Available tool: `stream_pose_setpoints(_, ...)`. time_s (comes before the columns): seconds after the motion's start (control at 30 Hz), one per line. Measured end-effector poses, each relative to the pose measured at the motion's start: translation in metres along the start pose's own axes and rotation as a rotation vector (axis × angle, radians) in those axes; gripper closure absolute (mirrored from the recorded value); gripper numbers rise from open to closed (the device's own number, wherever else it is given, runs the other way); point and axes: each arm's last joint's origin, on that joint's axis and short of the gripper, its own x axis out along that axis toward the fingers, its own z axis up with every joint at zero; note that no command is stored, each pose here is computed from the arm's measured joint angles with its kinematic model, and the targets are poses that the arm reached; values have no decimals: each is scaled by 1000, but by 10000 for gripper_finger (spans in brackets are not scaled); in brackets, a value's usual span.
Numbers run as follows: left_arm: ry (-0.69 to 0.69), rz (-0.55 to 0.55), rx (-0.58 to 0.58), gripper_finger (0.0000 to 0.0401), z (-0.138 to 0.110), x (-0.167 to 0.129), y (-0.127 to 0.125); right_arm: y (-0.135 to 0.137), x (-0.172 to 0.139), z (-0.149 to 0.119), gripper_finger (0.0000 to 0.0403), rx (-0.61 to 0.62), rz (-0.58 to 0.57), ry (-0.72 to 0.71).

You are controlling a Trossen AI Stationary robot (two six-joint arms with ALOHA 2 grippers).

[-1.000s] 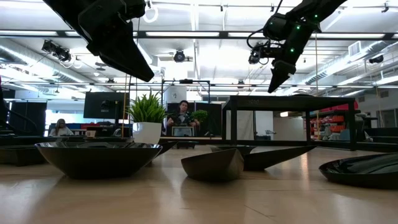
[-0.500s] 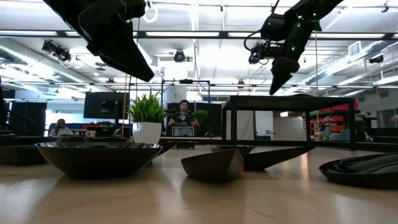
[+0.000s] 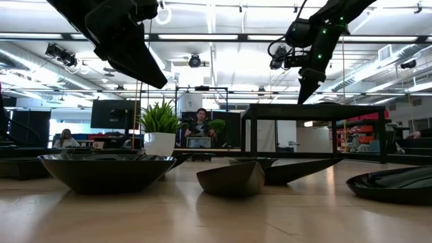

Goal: Pick & Place Mini shaped plates
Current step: Stack the black square plate on top of the black square plate on the shelf

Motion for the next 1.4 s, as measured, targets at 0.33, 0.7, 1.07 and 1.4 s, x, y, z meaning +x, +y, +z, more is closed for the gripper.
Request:
stream_pose_setpoints(0.33, 0, 0, 0, 208, 0, 0, 0, -1, -9, 0, 399, 4, 3, -49)
stream_pose_setpoints(0.7, 0, 0, 0, 208, 0, 0, 0, -27, -14, -14, 399, 310, -144, -24)
stream_pose_setpoints(1.07, 0, 0, 8, 208, 0, 0, 0, -34, 8, -12, 399, 353, -136, 18)
stream_pose_setpoints(1.4, 0, 0, 9, 208, 0, 0, 0, -34, 12, -11, 399, 353, -141, 19)
